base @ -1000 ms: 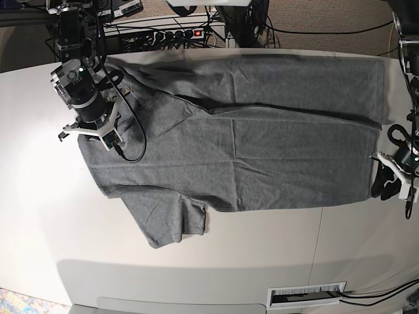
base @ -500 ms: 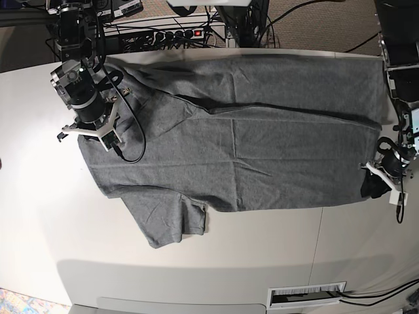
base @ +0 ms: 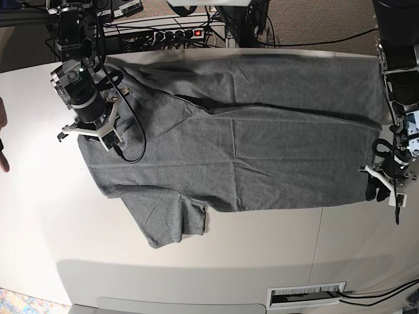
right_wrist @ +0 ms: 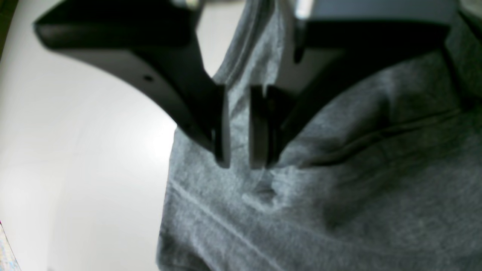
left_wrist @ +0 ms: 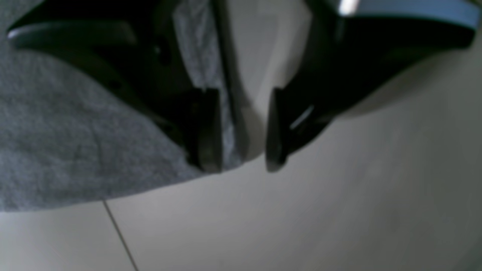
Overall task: Fold the T-shirt properly
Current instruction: 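Grasp the folded shirt's side edge with the left gripper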
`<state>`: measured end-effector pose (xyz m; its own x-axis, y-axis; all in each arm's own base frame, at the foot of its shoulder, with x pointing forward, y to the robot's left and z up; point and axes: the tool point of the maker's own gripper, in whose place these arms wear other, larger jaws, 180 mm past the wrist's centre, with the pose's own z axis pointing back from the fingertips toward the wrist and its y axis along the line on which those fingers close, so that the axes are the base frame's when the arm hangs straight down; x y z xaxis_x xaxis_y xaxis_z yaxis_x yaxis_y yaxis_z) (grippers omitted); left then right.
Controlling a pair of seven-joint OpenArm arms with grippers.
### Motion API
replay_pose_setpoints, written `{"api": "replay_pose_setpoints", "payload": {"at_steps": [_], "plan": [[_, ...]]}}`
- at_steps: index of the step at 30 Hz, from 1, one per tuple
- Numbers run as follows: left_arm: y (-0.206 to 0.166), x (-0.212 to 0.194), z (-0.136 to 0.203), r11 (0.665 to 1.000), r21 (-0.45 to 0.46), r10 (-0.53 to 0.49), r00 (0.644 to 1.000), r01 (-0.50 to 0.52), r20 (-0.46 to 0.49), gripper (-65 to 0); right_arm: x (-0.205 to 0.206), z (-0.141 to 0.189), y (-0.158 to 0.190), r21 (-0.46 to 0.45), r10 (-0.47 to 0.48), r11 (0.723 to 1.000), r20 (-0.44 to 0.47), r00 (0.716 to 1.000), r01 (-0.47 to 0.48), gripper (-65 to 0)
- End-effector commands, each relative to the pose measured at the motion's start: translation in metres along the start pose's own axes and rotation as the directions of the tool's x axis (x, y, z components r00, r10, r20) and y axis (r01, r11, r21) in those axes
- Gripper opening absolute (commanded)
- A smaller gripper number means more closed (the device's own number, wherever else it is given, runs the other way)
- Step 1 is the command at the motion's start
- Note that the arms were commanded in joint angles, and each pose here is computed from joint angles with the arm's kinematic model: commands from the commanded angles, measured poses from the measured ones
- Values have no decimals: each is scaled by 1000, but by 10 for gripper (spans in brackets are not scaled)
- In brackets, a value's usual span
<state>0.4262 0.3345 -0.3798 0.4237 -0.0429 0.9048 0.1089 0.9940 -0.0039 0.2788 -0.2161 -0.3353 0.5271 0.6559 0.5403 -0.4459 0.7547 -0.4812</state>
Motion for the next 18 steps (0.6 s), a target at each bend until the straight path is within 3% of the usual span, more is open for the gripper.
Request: {"api": "replay_pose_setpoints", "payload": {"at_steps": [1, 11, 16, 18], "plan": [[9, 29, -1, 1000, 16, -8, 997, 7, 75, -434, 9, 3, -11, -32, 9, 999, 31, 999, -8, -549], [-29, 1, -17, 999, -33, 8, 1000, -7, 15, -434, 8, 3, -11, -32, 9, 999, 26, 1000, -8, -549], [-34, 4, -19, 999, -42, 8, 999, -6, 35, -435, 7, 3, -11, -32, 9, 999, 21, 1000, -8, -549], [-32, 5, -18, 999, -41, 4, 999, -3, 37, -468, 7, 3, -11, -32, 9, 999, 20, 1000, -8, -549]]}}
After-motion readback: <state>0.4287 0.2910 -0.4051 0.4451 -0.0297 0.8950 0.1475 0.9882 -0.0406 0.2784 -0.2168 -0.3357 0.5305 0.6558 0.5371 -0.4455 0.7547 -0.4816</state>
